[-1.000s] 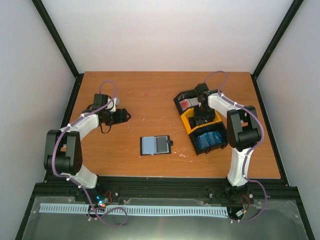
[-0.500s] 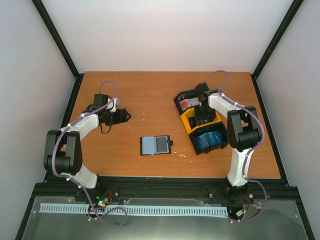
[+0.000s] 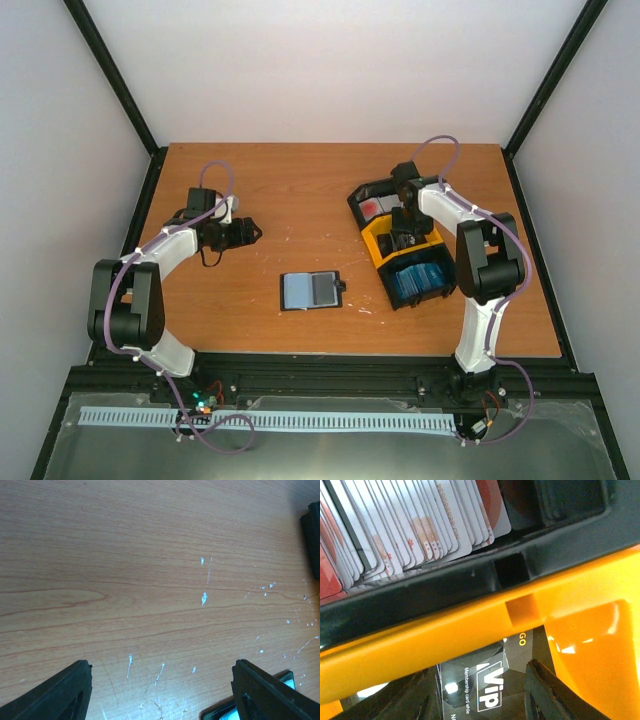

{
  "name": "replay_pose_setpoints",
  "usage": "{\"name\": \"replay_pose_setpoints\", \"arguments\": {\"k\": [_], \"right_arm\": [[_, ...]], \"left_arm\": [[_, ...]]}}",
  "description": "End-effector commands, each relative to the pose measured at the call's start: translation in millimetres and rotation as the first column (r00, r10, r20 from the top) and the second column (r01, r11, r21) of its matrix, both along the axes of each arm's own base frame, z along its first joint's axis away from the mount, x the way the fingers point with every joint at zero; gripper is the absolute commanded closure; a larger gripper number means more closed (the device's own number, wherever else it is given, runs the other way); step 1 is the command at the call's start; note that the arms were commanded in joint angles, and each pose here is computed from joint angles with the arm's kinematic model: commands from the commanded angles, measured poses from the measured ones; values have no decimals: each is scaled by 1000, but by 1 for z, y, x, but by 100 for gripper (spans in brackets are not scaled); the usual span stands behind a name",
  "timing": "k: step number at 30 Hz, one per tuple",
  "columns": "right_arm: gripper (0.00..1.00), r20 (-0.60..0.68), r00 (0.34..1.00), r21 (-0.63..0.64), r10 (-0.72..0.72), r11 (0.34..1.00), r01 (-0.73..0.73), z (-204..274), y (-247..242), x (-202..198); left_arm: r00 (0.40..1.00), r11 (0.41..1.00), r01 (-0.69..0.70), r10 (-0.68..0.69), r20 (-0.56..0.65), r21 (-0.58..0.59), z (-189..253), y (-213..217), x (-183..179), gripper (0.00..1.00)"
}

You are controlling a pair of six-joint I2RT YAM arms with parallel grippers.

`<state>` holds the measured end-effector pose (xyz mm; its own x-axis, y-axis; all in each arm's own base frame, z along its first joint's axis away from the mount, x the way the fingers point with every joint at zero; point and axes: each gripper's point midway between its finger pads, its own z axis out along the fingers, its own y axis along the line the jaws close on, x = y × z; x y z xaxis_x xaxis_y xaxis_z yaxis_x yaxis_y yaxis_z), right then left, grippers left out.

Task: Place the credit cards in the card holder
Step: Pick up the credit card from the storage box.

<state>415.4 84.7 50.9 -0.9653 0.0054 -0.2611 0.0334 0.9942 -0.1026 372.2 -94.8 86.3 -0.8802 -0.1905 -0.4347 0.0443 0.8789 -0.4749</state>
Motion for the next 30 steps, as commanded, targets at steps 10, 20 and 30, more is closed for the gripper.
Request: {"name": "replay_pose_setpoints", "arguments": {"k": [10,20,30], "right_arm": [[48,-1,1000,-7,-15,1000,15,-4,-2,11],[61,-37,997,-80,-62,995,59,-9,-15,9],[61,10,996,-102,-86,991,86,18,-26,10]], "left_arm": [[999,1000,19,-19,42,4,13,0,9,23],[999,1000,20,-20,40,6,12,0,8,22],[999,1000,20,-20,38,6,11,0,8,22]]}}
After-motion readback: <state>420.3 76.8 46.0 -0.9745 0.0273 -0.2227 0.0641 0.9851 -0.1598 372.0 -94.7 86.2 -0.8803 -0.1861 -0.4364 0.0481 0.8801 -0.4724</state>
